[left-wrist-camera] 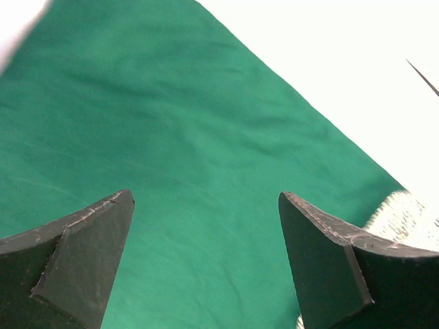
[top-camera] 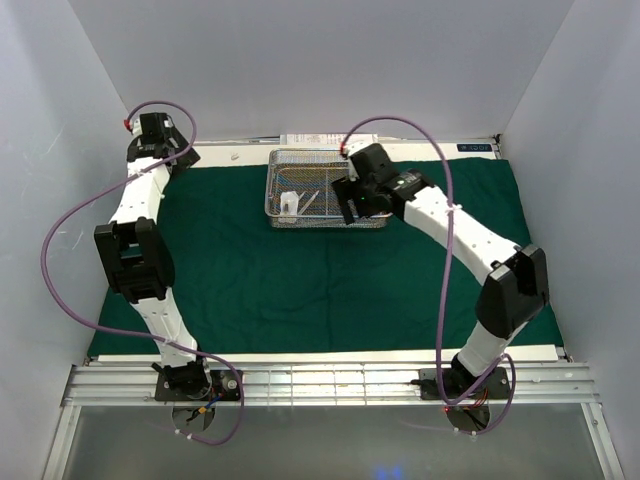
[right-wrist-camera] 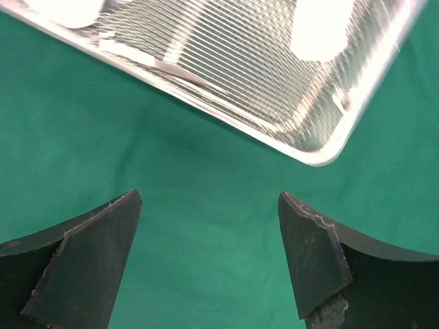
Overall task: Open and lay out the surgical kit
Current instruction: Smooth out the surgical kit at the center of the board, then pick up the medical item from the container, then place the medical item in the surgical kit.
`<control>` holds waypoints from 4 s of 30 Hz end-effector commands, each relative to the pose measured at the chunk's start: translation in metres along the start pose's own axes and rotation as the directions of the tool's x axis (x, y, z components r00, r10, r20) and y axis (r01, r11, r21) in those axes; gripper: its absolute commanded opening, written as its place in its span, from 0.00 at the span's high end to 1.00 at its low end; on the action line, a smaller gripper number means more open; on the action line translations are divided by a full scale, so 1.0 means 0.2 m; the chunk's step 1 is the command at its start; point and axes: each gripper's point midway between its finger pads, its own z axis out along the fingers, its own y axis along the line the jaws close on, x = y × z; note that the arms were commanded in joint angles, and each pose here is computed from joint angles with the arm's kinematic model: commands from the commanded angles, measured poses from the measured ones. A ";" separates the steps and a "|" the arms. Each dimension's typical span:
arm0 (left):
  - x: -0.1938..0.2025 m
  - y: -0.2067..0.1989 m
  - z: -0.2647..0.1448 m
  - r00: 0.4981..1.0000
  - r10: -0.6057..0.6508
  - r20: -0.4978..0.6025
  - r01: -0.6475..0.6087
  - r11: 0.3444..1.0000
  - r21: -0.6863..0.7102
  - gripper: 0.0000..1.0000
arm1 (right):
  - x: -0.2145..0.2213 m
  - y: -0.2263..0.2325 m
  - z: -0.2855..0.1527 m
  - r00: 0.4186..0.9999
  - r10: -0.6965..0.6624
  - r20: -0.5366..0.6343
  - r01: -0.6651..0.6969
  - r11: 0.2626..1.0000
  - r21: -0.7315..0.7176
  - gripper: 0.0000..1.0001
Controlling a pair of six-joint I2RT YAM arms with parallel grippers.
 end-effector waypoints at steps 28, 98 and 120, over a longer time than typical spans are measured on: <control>0.57 -0.09 -0.41 0.952 0.278 -0.126 -0.256 0.952 0.165 0.02 | -0.13 -0.86 0.13 0.926 0.320 0.199 -0.330 0.944 0.022 0.30; 0.80 -0.26 -0.49 0.910 0.379 -0.166 -0.332 0.908 0.255 0.02 | -0.02 -0.58 1.12 0.998 0.018 0.065 -0.022 0.998 0.051 0.71; 0.73 -0.27 -0.51 0.918 0.373 -0.132 -0.336 0.911 0.239 0.02 | -0.57 -0.75 0.50 0.951 0.056 0.304 -0.123 0.971 0.205 0.82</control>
